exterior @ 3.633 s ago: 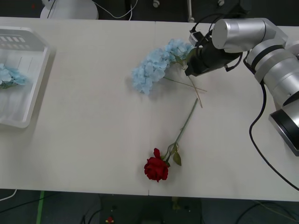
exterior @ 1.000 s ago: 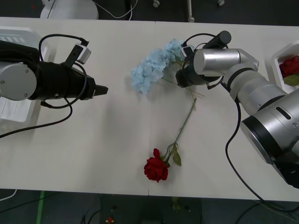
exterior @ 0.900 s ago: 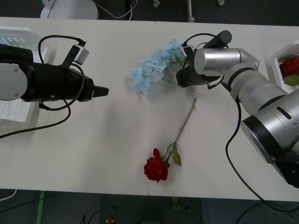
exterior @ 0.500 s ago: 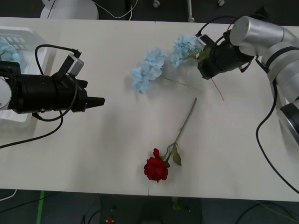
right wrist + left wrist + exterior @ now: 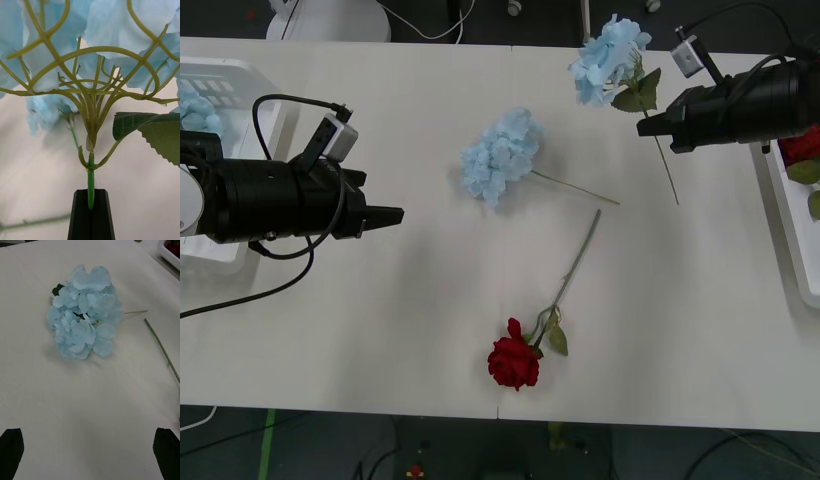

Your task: Put the red flowers into the right box and the blue flowers into the left box

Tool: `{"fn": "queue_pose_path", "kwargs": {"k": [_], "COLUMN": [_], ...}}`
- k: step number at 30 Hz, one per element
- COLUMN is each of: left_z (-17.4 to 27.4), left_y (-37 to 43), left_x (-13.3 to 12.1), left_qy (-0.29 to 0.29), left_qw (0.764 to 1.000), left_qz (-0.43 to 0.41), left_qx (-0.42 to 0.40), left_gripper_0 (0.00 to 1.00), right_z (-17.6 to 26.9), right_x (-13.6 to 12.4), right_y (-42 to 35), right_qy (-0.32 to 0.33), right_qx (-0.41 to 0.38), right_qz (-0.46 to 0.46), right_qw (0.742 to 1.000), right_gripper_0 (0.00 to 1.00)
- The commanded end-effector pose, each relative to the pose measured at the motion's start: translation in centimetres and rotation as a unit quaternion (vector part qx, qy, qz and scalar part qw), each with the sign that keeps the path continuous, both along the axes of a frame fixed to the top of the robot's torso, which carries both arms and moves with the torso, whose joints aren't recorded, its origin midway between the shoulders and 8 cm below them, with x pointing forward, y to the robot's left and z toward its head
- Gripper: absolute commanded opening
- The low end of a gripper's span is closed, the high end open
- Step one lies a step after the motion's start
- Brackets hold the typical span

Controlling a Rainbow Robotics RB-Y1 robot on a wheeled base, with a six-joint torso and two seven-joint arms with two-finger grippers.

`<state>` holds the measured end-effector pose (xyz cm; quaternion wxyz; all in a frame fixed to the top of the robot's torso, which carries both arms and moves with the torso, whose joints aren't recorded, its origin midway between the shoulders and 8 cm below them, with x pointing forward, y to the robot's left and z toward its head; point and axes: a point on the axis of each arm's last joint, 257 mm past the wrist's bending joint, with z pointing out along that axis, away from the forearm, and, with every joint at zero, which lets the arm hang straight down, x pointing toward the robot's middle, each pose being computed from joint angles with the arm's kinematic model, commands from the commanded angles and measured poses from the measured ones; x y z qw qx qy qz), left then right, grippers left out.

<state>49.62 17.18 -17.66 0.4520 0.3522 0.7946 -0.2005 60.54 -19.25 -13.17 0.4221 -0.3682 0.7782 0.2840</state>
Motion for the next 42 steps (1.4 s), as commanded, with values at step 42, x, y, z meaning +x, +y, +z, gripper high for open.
{"fn": "queue_pose_path", "kwargs": {"k": [42], "left_z": [3.3], "left_y": [-13.1], "left_x": [-4.2], "left_qy": [-0.028], "left_qw": [0.928], "left_qz": [0.027], "left_qx": [-0.370], "left_gripper_0": [1.00], "right_z": [8.5], "right_x": [-11.2], "right_y": [31.6], "right_qy": [0.029], "right_qx": [0.266], "right_qz": [0.105], "right_qw": [0.958], "right_gripper_0": [0.00]}}
